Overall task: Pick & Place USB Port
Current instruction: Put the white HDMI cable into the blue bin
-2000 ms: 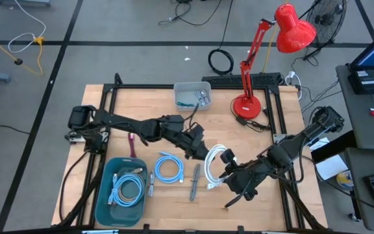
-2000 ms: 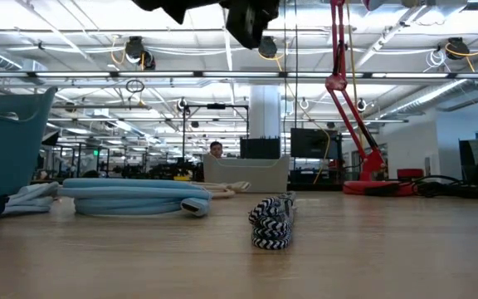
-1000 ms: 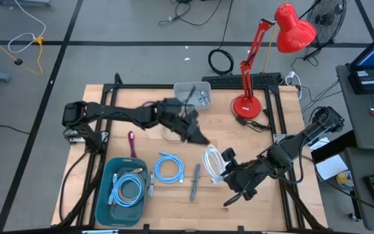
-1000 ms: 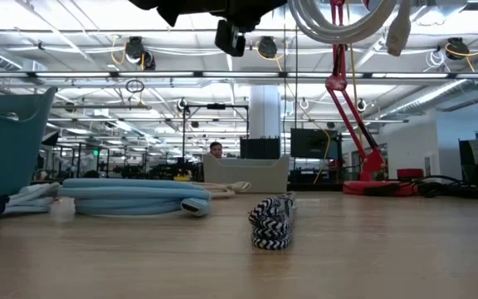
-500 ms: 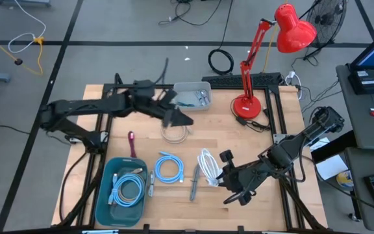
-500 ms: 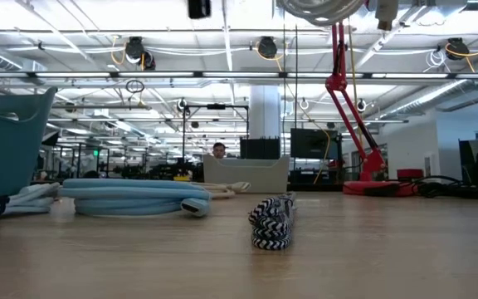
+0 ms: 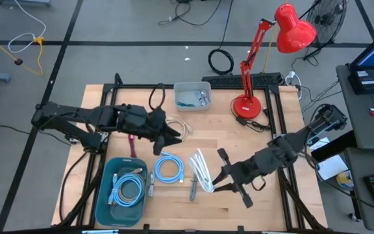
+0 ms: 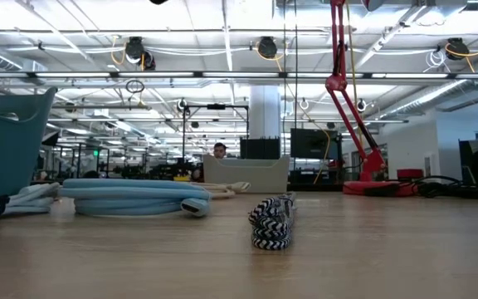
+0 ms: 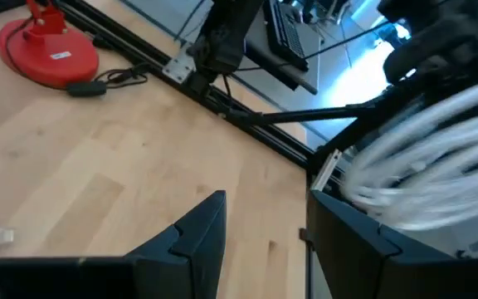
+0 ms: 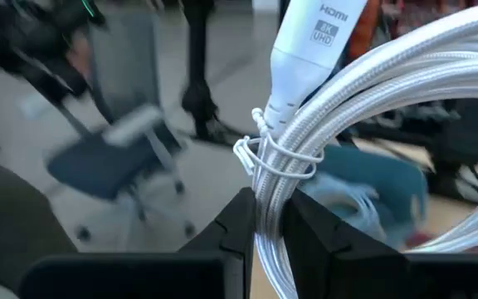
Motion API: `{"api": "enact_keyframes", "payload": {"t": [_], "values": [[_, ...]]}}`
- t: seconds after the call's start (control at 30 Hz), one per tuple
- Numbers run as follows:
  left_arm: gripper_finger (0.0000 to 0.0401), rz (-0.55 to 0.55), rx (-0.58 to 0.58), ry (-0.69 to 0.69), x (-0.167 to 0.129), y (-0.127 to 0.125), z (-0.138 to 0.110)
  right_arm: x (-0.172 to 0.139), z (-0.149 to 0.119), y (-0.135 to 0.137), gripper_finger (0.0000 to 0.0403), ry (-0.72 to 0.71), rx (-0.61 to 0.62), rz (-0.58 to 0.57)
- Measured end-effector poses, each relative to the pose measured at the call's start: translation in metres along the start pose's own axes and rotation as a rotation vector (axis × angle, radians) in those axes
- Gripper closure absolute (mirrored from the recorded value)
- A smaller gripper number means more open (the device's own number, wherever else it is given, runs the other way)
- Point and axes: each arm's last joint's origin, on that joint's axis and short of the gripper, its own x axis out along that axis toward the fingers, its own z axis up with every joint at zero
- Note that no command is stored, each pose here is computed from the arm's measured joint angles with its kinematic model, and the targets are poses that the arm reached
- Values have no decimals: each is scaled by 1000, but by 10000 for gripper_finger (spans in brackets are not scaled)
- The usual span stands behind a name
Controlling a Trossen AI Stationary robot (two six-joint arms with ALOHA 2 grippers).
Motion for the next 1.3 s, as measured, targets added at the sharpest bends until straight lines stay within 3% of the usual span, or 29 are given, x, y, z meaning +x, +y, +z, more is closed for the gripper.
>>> {"api": "enact_keyframes", "payload": {"t": [0.23,0.37,0.57,0.67,0.8,0.93,1.07,1.3], "values": [[229,6,-17,60,-4,-8,-11,-8,19,4,359,-166,79,112],[229,84,-8,128,-19,-3,-19,-9,26,5,359,-242,108,129],[229,238,-53,107,-71,5,-20,5,36,0,358,-412,190,189],[229,289,-108,-3,-112,7,-20,26,32,-9,358,-476,248,193],[229,185,-157,-168,-160,3,-16,58,17,-27,358,-502,339,216],[229,66,-179,-249,-186,-2,-14,94,-8,-49,358,-504,429,222],[229,44,-163,-240,-189,-5,-17,121,-29,-76,358,-517,518,209],[229,115,-116,-194,-165,-13,-22,152,-56,-114,358,-476,626,233]]}}
